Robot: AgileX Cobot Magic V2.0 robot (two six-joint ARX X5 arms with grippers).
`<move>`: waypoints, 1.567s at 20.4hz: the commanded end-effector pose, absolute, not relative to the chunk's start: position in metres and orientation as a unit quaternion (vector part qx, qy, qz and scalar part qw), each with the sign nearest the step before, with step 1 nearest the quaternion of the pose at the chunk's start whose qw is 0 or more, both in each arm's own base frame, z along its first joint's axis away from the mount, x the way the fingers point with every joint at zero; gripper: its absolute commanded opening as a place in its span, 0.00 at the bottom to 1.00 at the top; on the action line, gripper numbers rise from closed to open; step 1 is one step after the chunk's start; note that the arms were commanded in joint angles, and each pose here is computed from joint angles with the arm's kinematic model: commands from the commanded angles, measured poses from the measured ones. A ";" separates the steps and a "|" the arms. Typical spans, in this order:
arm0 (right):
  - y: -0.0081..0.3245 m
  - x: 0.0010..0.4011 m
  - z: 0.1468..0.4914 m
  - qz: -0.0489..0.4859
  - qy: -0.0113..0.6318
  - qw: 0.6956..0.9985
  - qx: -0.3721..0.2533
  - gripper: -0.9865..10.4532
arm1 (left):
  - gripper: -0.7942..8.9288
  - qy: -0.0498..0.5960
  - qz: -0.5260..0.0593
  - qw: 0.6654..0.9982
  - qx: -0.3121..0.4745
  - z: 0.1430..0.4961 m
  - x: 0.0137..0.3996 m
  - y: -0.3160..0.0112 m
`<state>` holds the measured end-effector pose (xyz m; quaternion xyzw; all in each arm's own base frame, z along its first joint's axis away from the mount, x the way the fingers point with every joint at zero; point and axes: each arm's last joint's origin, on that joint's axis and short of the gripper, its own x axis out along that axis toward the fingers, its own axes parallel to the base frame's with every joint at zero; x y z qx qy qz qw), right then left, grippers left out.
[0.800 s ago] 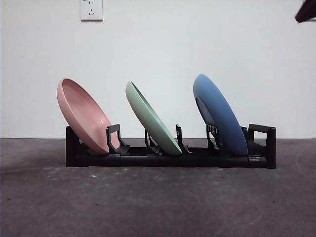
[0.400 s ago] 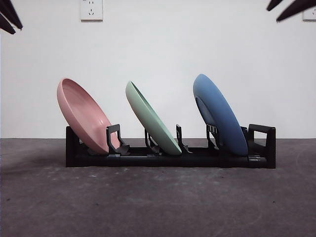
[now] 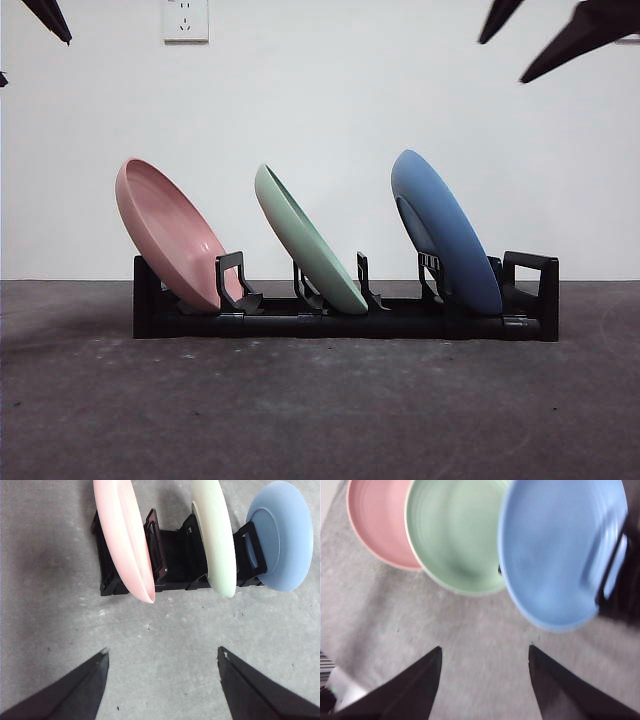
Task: Place the plate
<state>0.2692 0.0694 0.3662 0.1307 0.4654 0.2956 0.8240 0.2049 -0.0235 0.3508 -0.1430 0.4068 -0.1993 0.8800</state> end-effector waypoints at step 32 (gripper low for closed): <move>0.151 0.343 0.365 0.321 0.421 0.848 0.024 0.10 | 0.44 0.392 -0.211 0.886 -0.127 0.357 0.208 -0.024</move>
